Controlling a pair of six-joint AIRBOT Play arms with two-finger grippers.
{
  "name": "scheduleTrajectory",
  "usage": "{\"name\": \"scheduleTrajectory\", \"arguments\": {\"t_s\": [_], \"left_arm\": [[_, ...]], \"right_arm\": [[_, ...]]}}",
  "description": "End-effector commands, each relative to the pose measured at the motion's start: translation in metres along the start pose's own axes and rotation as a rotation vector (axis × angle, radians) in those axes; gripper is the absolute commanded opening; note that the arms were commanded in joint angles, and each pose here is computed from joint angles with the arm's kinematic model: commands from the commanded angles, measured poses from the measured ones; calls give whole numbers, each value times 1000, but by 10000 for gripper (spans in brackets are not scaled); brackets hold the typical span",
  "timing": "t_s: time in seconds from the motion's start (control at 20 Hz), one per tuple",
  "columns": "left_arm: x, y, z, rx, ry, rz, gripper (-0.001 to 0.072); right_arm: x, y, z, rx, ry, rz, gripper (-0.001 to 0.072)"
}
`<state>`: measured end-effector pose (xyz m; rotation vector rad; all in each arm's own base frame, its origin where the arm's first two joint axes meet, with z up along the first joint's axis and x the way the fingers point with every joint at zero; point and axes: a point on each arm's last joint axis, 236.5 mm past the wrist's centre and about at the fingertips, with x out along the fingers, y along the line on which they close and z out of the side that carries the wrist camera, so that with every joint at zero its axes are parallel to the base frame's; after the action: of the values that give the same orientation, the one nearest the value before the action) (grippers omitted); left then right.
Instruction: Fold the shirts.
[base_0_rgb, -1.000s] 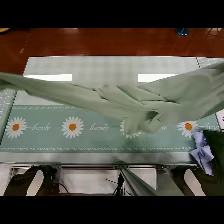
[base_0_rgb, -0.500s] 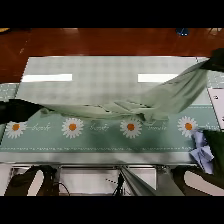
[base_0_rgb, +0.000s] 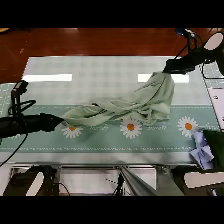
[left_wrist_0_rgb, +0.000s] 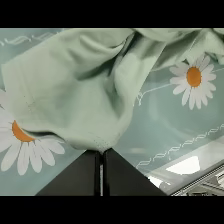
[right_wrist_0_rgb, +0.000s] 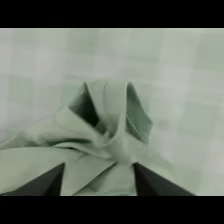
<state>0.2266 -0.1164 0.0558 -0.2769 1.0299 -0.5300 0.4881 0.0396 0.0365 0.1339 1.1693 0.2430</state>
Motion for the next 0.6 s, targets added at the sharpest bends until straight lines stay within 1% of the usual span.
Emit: {"name": "scheduleTrajectory", "arguments": {"t_s": [0.0,0.1,0.15,0.25,0.35,0.4,0.55], "left_arm": [[11,4,-9,-5,12,-1,28],[11,5,-6,-5,0,5,28],[11,5,-5,-5,-5,6,28],[11,5,-5,-5,-5,6,28],[11,5,-5,-5,-5,6,28],[11,5,-5,-5,-5,6,28],[11,5,-5,-5,-5,6,28]], "right_arm": [[-8,-17,-19,-78,76,-25,534],[-36,-60,-49,-90,186,-140,534],[-45,-79,-62,-30,214,-159,534],[-43,-79,-87,131,231,-5,534],[-31,-68,-122,251,279,157,534],[-22,-64,-143,295,312,195,534],[4,-55,-191,329,391,230,533]]}}
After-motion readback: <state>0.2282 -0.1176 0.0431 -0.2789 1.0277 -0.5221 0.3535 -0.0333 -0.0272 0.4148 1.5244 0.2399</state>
